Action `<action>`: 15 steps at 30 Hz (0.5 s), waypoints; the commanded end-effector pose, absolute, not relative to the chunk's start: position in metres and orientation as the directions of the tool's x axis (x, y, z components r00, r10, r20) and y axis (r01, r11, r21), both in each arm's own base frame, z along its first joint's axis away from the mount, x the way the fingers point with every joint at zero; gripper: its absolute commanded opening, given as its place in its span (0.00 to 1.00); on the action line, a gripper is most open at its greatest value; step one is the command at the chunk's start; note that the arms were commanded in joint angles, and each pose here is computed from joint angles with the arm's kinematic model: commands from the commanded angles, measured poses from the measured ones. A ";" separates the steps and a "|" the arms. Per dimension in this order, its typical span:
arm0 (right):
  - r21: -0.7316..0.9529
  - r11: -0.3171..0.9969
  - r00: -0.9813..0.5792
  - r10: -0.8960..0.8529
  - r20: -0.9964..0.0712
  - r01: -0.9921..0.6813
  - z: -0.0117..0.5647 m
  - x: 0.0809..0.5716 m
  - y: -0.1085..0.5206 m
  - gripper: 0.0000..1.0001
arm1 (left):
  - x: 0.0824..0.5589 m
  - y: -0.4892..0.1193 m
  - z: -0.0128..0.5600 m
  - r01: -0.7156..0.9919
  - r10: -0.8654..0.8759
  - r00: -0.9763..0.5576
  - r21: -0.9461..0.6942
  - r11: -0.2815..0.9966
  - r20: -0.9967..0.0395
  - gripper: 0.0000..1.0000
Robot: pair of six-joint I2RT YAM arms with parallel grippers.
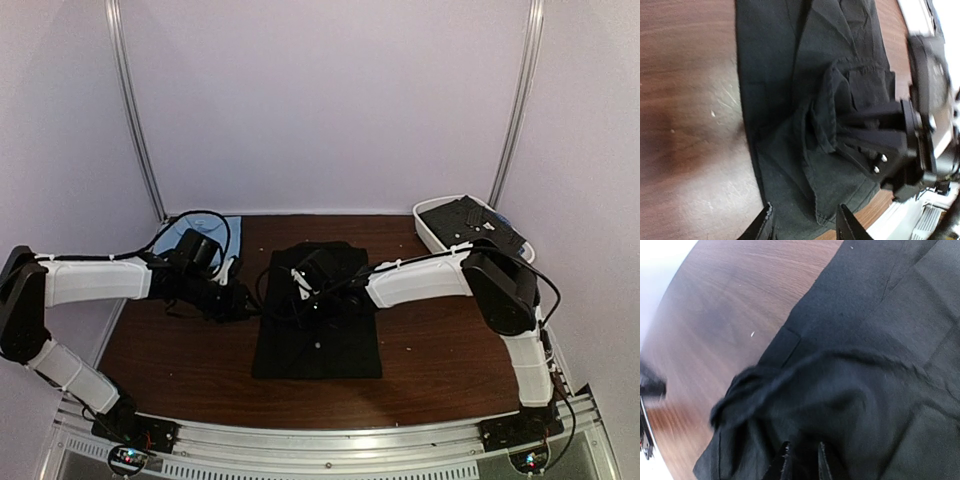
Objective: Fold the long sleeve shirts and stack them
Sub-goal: Smooth out the 2/3-rectangle-folded shirt at the center of the board.
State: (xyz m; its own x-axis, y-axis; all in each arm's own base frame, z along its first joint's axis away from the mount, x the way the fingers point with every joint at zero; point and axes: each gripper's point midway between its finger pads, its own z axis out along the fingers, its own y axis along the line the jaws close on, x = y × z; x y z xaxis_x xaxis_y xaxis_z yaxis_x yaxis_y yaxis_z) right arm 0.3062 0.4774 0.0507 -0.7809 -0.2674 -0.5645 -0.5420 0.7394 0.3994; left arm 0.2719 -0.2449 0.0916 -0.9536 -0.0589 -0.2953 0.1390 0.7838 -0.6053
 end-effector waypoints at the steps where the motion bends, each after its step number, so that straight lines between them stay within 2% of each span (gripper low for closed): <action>1: 0.425 0.727 -0.770 -0.223 -0.598 -0.540 0.065 0.332 0.490 0.23 | 0.262 -0.251 0.091 0.200 0.005 -0.947 -0.576 0.793 -0.321 0.43; 7: 0.503 0.694 -0.789 -0.154 -0.594 -0.515 0.069 0.358 0.498 0.37 | 0.265 -0.259 0.087 0.209 0.024 -0.948 -0.563 0.800 -0.318 0.44; 15: 0.561 0.657 -0.804 -0.120 -0.583 -0.504 0.072 0.376 0.503 0.40 | 0.281 -0.278 0.081 0.248 0.067 -0.941 -0.543 0.803 -0.332 0.48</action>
